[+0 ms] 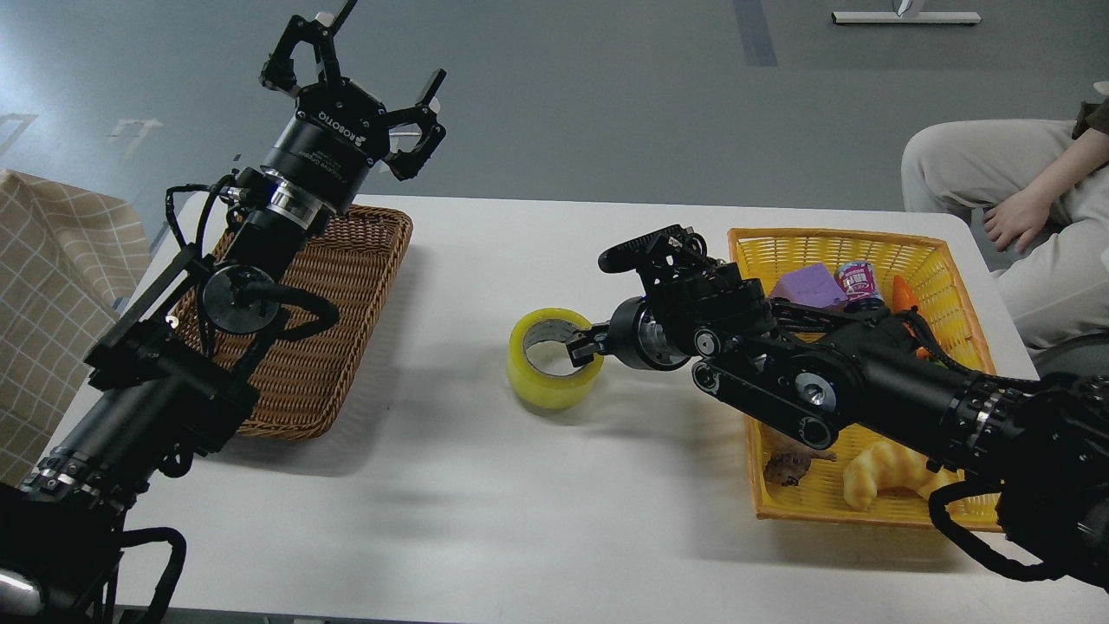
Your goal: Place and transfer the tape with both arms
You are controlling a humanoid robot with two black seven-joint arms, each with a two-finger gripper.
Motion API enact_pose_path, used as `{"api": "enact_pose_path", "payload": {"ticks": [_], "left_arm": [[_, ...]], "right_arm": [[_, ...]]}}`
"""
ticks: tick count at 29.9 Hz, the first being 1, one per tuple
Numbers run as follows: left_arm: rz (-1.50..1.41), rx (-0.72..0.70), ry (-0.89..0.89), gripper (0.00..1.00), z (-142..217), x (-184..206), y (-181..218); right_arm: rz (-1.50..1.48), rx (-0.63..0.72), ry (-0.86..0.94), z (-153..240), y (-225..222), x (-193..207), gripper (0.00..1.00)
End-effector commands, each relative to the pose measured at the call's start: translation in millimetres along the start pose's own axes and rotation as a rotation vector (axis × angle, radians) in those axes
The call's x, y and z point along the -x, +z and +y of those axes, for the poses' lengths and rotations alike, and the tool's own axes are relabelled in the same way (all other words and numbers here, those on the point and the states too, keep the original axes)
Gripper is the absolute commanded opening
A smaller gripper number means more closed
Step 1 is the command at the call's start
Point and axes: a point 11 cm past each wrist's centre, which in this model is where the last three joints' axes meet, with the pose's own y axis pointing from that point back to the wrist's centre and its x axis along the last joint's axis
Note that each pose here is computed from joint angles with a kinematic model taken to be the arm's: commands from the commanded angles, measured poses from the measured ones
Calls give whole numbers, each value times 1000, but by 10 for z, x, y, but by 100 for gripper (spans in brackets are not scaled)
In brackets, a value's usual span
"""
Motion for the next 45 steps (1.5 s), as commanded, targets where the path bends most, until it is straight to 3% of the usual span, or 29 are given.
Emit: {"api": "enact_pose_path", "payload": {"ticks": [1,5,7,10,12,13,14,23,35,39,45], "left_arm": [[-1,-1,0,98,2,-2,3],[0,-1,0,98,0,0,-3],[0,-1,0,98,0,0,-3],[0,0,0,98,0,0,-1],[-1,-1,0,98,2,-2,2],[-1,-1,0,98,2,-2,3],[-1,-1,0,98,2,-2,3],[-4,-1,1,98,5,-7,13],[-5,-6,5,98,8,-20,0],[-8,-9,8,98,13,-30,4],[-15,-11,7,98,13,-32,17]], "right_arm": [[-4,2,-2,-5,10,11,0],[-6,-1,-4,-7,7,18,5],[-12,-3,-2,-6,7,15,26],[-21,-8,-3,-8,4,22,45],[-46,-40,2,2,-45,11,73],[-67,-55,11,17,-66,-19,92],[-85,-62,15,20,-67,-24,96],[-107,-109,52,107,-170,-154,98],[-174,-110,303,985,445,-792,100],[-289,-206,394,1222,431,-975,100],[-678,-461,508,1590,661,-1183,100]]}}
